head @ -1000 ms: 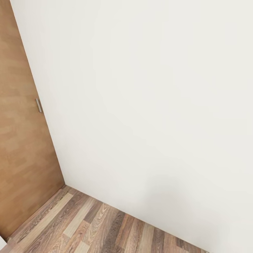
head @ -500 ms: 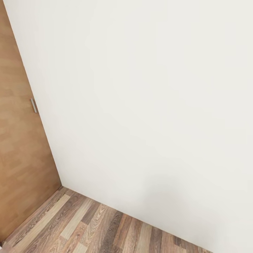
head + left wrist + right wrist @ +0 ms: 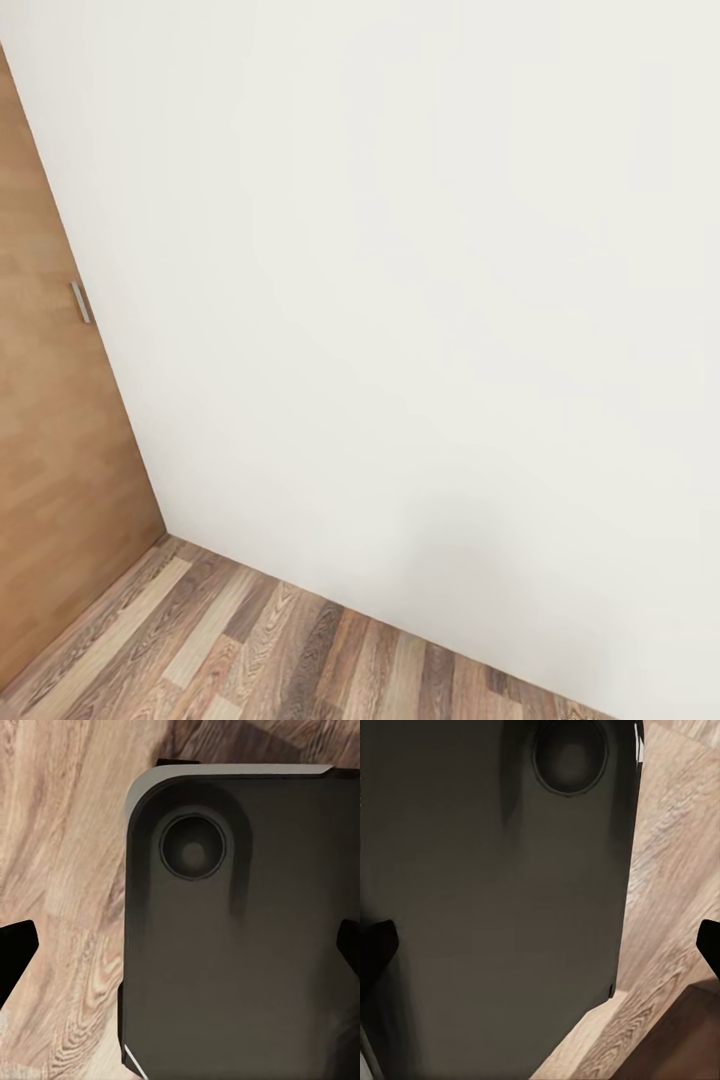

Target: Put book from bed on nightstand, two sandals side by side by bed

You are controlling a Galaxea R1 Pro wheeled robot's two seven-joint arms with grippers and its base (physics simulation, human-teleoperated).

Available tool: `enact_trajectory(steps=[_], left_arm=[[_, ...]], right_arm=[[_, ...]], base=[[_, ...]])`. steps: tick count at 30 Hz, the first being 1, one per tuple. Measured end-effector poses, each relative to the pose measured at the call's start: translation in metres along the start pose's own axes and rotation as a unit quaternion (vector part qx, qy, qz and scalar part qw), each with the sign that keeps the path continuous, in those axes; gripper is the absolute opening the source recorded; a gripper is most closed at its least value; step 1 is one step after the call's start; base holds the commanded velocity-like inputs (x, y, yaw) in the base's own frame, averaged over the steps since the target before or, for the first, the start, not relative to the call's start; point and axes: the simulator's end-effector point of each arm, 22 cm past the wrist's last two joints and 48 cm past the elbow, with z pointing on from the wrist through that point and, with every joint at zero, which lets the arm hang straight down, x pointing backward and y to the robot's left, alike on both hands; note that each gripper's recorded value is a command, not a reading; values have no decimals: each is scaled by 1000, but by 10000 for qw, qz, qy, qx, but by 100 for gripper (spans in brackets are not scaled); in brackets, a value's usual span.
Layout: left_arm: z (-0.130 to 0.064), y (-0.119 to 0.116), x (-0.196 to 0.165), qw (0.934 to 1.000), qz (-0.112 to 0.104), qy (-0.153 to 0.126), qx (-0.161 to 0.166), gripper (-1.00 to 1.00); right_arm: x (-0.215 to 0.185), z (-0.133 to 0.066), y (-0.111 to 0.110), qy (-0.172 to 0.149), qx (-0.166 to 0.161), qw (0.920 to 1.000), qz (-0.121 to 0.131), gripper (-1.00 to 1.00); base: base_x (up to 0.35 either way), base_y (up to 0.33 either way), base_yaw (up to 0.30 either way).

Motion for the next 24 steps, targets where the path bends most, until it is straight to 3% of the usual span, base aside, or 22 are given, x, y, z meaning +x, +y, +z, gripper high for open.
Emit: enact_trajectory(steps=[24], left_arm=[[0, 2, 0, 10000, 21, 1, -13, 100]], right_arm=[[0, 0, 0, -1, -6, 10000, 2, 100]], base=[[0, 0, -85]])
